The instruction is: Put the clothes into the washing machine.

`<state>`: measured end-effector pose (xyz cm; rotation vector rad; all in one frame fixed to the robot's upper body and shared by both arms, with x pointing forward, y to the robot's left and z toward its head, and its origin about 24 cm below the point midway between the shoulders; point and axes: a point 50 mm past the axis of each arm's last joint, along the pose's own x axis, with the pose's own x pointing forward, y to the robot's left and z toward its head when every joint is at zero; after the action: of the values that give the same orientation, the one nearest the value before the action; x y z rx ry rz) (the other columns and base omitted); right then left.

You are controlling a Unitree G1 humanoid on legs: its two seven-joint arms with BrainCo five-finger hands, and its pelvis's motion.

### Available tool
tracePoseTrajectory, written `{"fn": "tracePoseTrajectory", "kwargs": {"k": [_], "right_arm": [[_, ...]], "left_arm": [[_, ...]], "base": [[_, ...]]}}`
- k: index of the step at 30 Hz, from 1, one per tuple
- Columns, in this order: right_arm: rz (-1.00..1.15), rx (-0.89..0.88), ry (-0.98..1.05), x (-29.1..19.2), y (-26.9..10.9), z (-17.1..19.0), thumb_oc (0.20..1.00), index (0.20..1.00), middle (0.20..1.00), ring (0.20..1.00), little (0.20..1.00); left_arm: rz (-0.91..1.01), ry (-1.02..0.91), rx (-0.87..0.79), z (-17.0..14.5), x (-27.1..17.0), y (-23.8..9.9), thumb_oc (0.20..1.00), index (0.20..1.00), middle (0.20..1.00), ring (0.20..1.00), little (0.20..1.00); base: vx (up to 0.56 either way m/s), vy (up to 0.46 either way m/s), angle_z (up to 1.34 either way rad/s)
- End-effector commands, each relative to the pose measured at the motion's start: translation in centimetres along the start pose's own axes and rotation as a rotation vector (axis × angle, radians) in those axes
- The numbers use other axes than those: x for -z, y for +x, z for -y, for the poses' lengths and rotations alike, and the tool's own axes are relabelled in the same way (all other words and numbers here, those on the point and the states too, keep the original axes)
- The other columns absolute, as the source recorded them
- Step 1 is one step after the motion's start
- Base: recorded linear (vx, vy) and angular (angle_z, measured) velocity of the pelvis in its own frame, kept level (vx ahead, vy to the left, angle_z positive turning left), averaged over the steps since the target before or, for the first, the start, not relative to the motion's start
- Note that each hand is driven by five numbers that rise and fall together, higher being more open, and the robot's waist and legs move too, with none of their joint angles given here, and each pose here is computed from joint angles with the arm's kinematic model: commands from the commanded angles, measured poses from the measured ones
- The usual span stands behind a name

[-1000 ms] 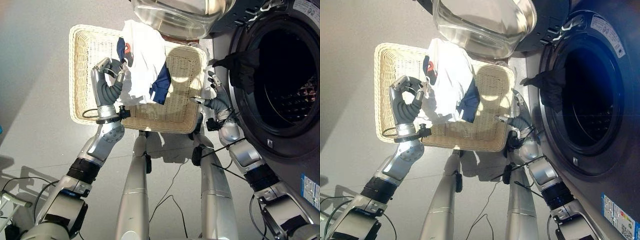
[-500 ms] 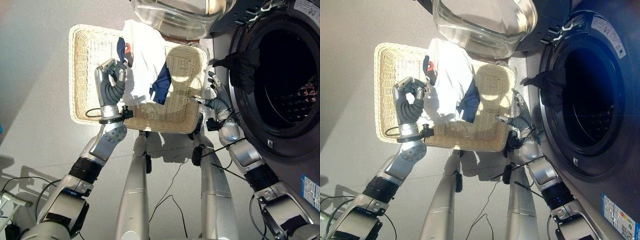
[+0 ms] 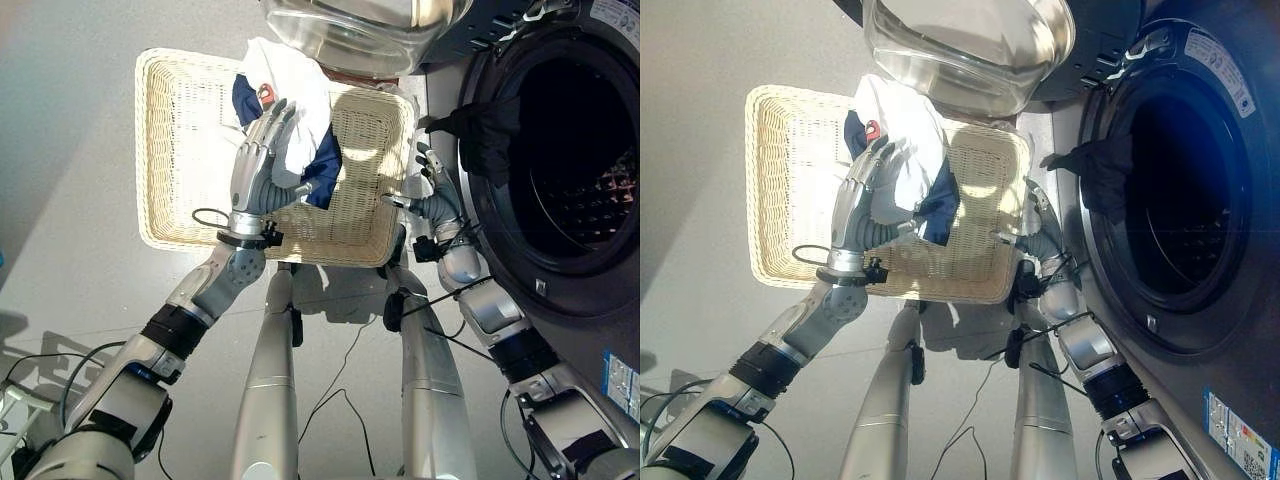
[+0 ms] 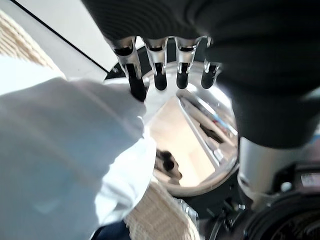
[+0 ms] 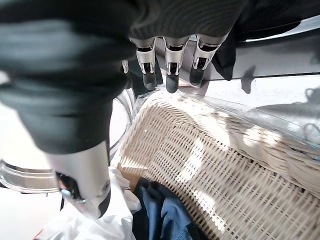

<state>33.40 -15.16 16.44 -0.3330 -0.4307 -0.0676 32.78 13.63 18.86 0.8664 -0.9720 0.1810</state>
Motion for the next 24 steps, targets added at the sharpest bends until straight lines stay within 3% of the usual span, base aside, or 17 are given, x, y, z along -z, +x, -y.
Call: {"fn": "tracePoseTrajectory", "kwargs": {"k": [1, 24], "right_arm": [[0.058, -0.025, 0.017, -0.5, -0.8, 0.3, 1.0, 1.0, 1.0, 1.0, 1.0], [0.063, -0.012, 0.017, -0.4, -0.7, 0.8, 1.0, 1.0, 1.0, 1.0, 1.0]], "left_arm": [[0.024, 0.02, -0.034, -0.3, -0.5, 0.9, 1.0, 1.0, 1.0, 1.0, 1.0], [-0.232, 0.339, -0.012, -0.6, 4.3, -0.7, 1.0, 1.0, 1.0, 1.0, 1.0]], "base": [[0.0, 0.0, 0.0], [0.0, 0.0, 0.0]]}}
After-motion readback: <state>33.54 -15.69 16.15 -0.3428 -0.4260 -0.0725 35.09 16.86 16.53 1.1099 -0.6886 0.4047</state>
